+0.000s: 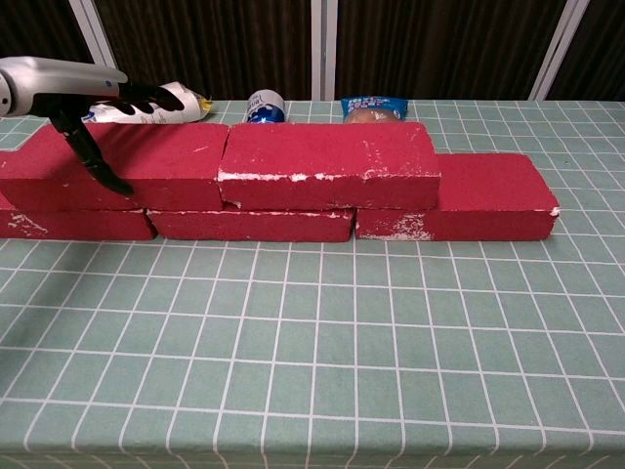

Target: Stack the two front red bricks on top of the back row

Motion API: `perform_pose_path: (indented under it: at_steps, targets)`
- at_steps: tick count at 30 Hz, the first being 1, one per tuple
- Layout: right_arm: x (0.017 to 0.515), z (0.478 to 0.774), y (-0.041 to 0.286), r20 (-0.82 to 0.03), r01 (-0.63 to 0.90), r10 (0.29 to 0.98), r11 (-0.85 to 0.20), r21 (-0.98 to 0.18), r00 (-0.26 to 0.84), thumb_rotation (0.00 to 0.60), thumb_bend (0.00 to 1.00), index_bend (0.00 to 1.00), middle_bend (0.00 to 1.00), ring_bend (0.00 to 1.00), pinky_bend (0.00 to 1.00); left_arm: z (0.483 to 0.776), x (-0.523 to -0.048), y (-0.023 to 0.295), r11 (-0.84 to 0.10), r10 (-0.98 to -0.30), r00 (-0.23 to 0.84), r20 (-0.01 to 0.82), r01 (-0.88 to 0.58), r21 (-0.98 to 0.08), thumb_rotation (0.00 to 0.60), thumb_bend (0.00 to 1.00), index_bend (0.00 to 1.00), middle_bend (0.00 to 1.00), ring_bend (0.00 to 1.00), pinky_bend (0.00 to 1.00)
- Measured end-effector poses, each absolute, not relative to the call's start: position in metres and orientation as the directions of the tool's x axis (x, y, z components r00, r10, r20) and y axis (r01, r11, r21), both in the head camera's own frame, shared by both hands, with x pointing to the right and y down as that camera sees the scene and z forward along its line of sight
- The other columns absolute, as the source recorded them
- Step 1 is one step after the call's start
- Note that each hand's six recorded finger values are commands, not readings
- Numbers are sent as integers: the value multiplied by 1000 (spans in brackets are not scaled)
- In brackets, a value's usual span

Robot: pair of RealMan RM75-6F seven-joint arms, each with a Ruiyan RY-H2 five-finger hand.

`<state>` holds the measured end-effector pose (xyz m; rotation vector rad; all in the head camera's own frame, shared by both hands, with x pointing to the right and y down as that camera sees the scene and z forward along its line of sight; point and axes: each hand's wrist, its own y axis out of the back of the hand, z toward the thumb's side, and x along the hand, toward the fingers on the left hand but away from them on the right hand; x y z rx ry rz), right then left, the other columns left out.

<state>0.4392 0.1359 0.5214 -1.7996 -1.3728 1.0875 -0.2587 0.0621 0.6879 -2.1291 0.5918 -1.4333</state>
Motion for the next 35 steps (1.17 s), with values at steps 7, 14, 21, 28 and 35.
perform_pose_path:
  at_steps: [7, 14, 21, 28, 35]
  targets:
    - [443, 517, 139, -230, 449, 967, -256, -856, 114, 600, 0, 0, 0, 0, 0, 664, -283, 72, -740, -648, 323, 690, -49, -671, 600, 0, 3, 0, 0, 0]
    - [454, 521, 148, -260, 418, 961, -274, -866, 92, 600, 0, 0, 0, 0, 0, 636, -326, 91, -660, -737, 241, 631, -55, -750, 600, 0, 4, 0, 0, 0]
    - [470, 523, 162, -254, 254, 967, -255, -933, 38, 600, 0, 0, 0, 0, 0, 598, -384, 127, -494, -865, 132, 485, -46, -868, 600, 0, 8, 0, 0, 0]
    - [486, 536, 199, -281, 80, 958, -276, -958, -55, 600, 0, 0, 0, 0, 0, 575, -446, 193, -428, -904, 6, 428, -45, -903, 600, 0, 8, 0, 0, 0]
    - [497, 561, 223, -351, 61, 928, -346, -936, -123, 600, 0, 0, 0, 0, 0, 568, -463, 226, -394, -919, -4, 395, -43, -918, 600, 0, 8, 0, 0, 0]
